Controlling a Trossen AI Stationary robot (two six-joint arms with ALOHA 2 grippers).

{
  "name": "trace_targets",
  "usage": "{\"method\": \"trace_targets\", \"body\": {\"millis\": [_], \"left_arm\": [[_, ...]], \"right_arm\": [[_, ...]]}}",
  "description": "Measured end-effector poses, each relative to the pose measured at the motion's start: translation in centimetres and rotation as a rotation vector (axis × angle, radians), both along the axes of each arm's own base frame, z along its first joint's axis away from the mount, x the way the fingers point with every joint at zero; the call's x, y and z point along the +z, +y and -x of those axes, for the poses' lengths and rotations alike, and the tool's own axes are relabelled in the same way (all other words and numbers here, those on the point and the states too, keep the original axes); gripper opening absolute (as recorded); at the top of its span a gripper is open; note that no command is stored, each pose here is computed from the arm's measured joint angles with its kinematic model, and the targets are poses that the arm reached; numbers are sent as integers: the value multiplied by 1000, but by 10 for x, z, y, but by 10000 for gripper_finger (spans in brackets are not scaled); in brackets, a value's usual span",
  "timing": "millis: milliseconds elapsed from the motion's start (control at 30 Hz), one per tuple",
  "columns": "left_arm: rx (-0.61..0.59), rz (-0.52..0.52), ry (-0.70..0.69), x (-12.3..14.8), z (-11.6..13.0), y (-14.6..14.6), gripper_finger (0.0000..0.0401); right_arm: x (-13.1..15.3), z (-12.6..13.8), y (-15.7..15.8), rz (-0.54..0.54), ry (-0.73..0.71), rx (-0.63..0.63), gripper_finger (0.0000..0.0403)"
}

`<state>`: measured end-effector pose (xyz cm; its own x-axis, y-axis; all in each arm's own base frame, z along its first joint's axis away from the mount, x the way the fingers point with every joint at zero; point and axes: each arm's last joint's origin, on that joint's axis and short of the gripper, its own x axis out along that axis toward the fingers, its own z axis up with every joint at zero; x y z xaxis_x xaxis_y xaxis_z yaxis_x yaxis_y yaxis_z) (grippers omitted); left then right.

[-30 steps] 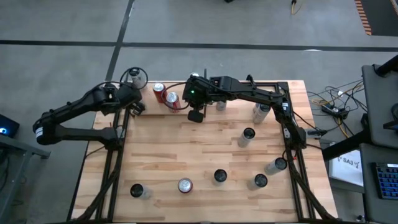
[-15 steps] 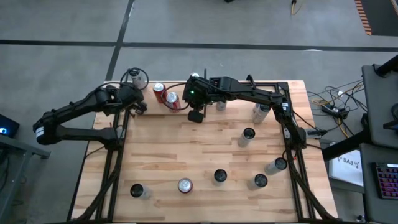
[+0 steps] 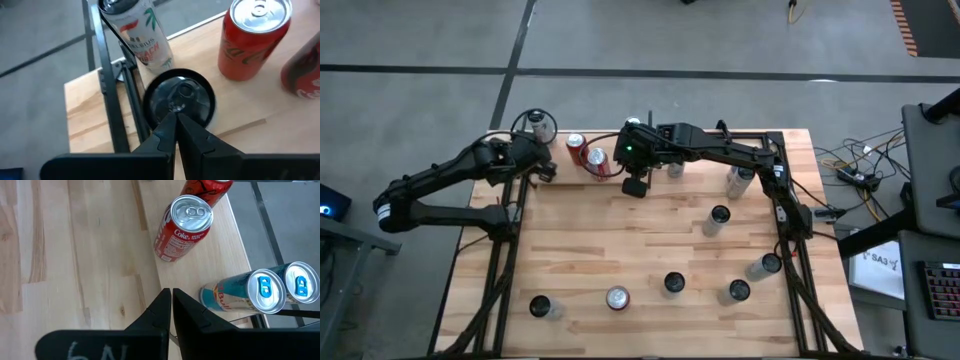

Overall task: Place canned beverage on shelf
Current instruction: Put the top white and pink soda can on the shelf aligned with the other white and pink soda can

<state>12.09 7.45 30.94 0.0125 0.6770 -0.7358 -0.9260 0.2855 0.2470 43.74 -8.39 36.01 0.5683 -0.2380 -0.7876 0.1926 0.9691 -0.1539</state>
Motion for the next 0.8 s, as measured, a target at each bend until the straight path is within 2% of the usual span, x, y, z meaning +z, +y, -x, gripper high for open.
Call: {"method": "trace_targets", "body": {"millis": [300,800], "left_arm": [[6,12,53,-4,2,-1,0],[122,46,-83,-3,0,-1,0]], "right_arm": [[0,0,0,1,-6,-1,9],[0,-1,0,0,-8,-2,9]]}}
